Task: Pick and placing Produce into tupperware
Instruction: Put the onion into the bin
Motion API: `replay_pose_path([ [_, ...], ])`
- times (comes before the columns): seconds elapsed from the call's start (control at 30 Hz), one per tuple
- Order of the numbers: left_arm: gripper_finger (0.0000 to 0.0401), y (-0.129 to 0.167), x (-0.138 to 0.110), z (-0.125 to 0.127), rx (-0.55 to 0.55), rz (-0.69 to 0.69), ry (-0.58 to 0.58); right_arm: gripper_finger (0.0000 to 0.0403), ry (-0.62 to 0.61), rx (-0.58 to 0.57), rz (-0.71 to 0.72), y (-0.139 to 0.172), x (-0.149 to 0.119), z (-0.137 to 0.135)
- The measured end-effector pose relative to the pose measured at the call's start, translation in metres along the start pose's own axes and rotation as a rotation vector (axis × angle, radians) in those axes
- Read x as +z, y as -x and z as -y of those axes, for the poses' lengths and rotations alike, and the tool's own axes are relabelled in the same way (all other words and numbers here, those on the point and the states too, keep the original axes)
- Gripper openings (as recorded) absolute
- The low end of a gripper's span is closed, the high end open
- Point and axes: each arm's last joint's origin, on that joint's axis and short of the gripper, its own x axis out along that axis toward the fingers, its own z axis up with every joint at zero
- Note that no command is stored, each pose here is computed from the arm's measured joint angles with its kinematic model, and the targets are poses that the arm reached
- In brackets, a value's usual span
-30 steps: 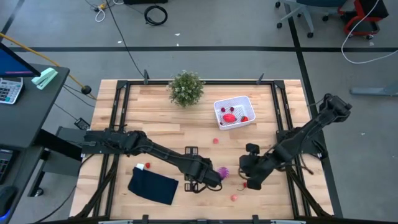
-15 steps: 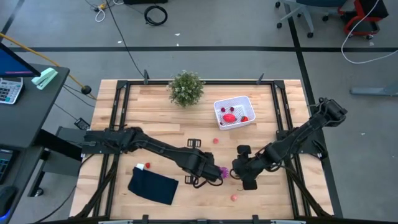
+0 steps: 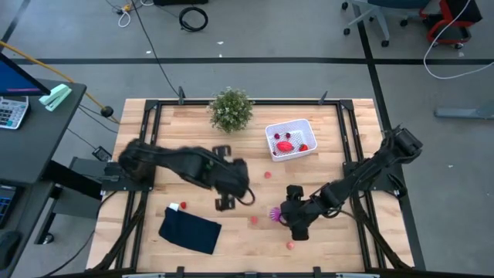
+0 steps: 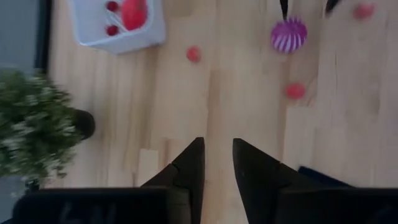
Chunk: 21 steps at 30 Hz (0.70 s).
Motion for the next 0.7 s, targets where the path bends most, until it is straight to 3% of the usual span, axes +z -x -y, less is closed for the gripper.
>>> replay_pose_path([
  [0.3,0.0074,0.049,-0.015,-0.039,-0.014,0.117,0.097,0.0284,-0.105,-0.076,-0.005,-0.019,0.001,0.011],
  [0.7,0.0067,0.057,-0.018,-0.048,-0.009,0.139,0.093,0.029,-0.129,-0.047,0.0,-0.025,0.006,0.015],
])
